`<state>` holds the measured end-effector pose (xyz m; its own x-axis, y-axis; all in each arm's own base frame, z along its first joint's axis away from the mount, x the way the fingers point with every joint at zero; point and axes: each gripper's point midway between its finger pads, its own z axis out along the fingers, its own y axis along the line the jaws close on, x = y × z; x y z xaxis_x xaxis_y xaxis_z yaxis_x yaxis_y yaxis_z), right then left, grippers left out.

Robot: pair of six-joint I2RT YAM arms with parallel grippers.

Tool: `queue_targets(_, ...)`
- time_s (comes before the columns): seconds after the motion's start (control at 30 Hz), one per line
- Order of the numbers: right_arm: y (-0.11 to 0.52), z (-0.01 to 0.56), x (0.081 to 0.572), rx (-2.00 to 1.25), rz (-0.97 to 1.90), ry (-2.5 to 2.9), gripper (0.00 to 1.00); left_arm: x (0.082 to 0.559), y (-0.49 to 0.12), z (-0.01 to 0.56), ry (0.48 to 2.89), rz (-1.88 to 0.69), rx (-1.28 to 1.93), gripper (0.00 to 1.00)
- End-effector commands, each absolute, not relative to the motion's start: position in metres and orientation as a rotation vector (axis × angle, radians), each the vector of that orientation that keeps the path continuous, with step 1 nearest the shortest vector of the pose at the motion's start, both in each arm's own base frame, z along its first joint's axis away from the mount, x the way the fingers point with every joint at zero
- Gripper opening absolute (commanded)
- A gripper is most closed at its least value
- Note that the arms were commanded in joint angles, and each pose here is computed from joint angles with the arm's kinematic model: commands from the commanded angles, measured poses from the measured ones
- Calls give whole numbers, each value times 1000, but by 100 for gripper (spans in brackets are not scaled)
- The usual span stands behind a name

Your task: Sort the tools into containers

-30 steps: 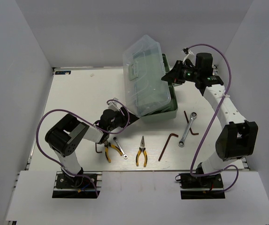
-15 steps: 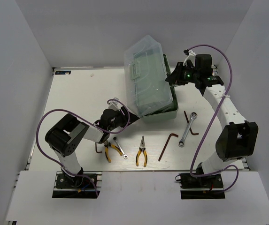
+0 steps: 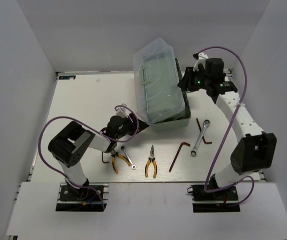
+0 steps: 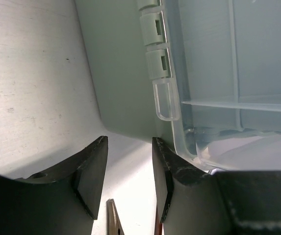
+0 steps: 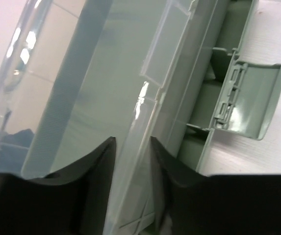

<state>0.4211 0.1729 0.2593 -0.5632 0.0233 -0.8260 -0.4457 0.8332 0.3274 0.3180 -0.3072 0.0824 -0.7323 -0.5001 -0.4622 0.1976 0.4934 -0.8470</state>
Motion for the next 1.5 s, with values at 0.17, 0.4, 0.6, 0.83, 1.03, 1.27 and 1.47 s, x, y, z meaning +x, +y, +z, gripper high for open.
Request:
queue_targets(0.17,195,250,396,-419,683,2143,55,327,-326,145,1843,-1414,-157,52)
queue_targets(0.4,208,249,391,-390,803,2170,62,325,-325,141,1853,-1410,-160,52)
queue_targets(0.6,220,251,390,-343,916,2192,63,323,-323,141,1853,-1410,-160,52)
queue_targets(0.83,231,251,387,-308,1033,2206,63,323,-323,141,1853,-1410,-160,52)
queue_targets(1.03,242,255,383,-286,1153,2202,63,324,-323,143,1843,-1414,-157,52)
queue_targets(1.27,246,263,381,-265,1238,2178,63,324,-323,143,1843,-1414,-157,50)
queue_targets(1.47,248,261,379,-248,1284,2187,63,323,-323,147,1833,-1417,-154,50)
